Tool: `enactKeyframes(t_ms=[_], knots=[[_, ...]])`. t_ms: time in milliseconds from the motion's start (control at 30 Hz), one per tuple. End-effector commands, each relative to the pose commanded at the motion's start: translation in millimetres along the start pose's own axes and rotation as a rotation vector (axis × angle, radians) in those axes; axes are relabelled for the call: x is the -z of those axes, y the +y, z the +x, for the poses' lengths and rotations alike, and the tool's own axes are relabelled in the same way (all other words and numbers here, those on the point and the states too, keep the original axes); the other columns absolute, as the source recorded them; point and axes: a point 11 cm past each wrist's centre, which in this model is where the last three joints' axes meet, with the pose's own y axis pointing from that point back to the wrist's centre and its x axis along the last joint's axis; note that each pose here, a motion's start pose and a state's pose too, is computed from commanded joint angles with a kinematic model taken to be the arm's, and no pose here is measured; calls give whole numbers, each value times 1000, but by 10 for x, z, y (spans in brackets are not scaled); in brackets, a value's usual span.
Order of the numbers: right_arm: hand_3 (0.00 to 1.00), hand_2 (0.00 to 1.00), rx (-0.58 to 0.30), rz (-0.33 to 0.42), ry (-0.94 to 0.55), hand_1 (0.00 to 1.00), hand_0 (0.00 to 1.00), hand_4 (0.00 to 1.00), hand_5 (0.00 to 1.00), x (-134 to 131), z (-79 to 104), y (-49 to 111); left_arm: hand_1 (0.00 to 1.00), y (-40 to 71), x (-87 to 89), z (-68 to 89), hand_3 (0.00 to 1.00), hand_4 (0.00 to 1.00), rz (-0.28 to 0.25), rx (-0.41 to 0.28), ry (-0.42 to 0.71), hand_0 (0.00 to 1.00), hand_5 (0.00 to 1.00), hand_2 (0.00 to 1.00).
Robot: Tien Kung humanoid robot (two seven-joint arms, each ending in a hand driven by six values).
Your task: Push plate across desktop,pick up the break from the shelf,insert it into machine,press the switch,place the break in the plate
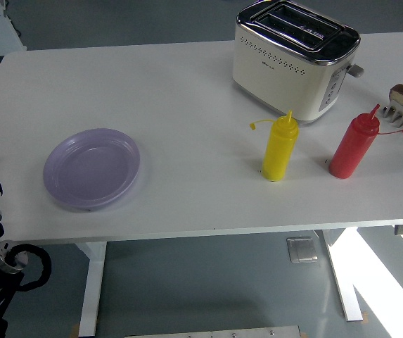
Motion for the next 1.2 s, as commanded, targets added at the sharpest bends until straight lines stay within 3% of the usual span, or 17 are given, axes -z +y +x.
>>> enactKeyframes(t_ms=[633, 1200], knots=[[776, 777, 46, -32, -26, 769, 797, 755, 121, -75, -213, 32, 787, 17, 246, -161, 738, 718, 70, 24, 23, 846, 940, 760], [776, 776, 82, -47, -27, 767, 797, 762, 141, -100, -376, 53, 786, 39, 337, -161, 737, 717, 96, 32, 2, 846, 964, 754]])
